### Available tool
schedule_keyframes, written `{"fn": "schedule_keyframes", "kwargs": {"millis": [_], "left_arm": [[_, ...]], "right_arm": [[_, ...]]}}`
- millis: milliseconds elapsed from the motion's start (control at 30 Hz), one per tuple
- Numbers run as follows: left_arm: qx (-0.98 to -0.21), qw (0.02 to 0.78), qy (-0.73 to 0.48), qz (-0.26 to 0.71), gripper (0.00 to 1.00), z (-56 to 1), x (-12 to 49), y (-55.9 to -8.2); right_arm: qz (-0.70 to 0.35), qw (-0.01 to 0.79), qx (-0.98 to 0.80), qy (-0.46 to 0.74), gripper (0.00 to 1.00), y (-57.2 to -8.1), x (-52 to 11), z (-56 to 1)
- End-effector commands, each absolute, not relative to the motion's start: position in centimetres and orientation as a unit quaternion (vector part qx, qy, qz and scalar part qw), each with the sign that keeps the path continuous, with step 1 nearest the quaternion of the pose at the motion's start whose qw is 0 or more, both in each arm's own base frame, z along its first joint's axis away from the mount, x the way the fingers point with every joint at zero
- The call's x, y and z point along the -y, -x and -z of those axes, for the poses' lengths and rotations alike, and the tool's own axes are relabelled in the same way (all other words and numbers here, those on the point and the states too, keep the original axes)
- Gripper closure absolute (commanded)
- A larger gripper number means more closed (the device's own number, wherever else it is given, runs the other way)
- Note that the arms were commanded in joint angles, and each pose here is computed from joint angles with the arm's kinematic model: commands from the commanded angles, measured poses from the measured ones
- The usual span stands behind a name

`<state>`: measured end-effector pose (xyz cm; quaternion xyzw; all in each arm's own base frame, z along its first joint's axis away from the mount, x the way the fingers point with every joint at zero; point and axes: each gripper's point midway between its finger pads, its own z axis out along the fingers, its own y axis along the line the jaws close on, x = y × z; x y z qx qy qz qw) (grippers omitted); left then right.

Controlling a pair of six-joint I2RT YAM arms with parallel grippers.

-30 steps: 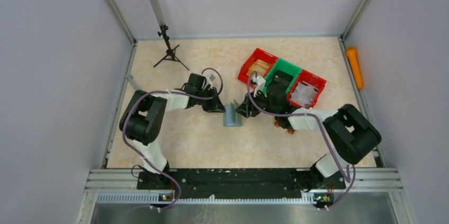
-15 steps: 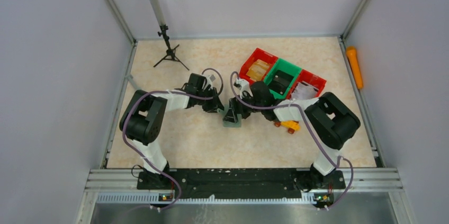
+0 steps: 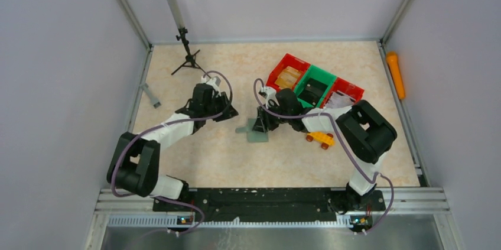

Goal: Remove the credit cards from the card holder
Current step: Close the card holder at the center of the board.

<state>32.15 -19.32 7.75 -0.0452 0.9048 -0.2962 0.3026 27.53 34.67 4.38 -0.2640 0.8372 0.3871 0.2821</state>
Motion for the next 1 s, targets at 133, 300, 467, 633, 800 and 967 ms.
{"fn": "schedule_keyframes", "kwargs": {"millis": [133, 300, 467, 633, 800, 967], "left_arm": [[-0.857, 0.354, -0.025, 0.374, 0.76, -11.4, 21.8, -32.1], [-0.868, 0.290, -0.063, 0.398, 0.88, -9.6, 24.5, -31.1], [-0.893, 0.240, -0.089, 0.370, 0.92, -7.4, 25.9, -30.5], [-0.906, 0.224, -0.082, 0.350, 0.93, -6.5, 25.8, -30.6], [-0.898, 0.233, -0.090, 0.363, 0.93, -7.0, 26.1, -30.4], [-0.902, 0.205, -0.089, 0.368, 0.93, -6.0, 26.5, -30.2]], "right_arm": [[-0.355, 0.272, -0.856, 0.259, 0.88, -27.6, -34.1, -3.1], [-0.351, 0.295, -0.852, 0.253, 0.97, -28.0, -33.8, -3.9], [-0.337, 0.305, -0.857, 0.244, 1.00, -28.5, -33.3, -4.0], [-0.297, 0.297, -0.881, 0.219, 1.00, -29.6, -32.0, -2.5], [-0.268, 0.302, -0.894, 0.194, 1.00, -30.5, -30.7, -1.9], [-0.265, 0.314, -0.893, 0.186, 1.00, -31.0, -30.3, -2.3]]}}
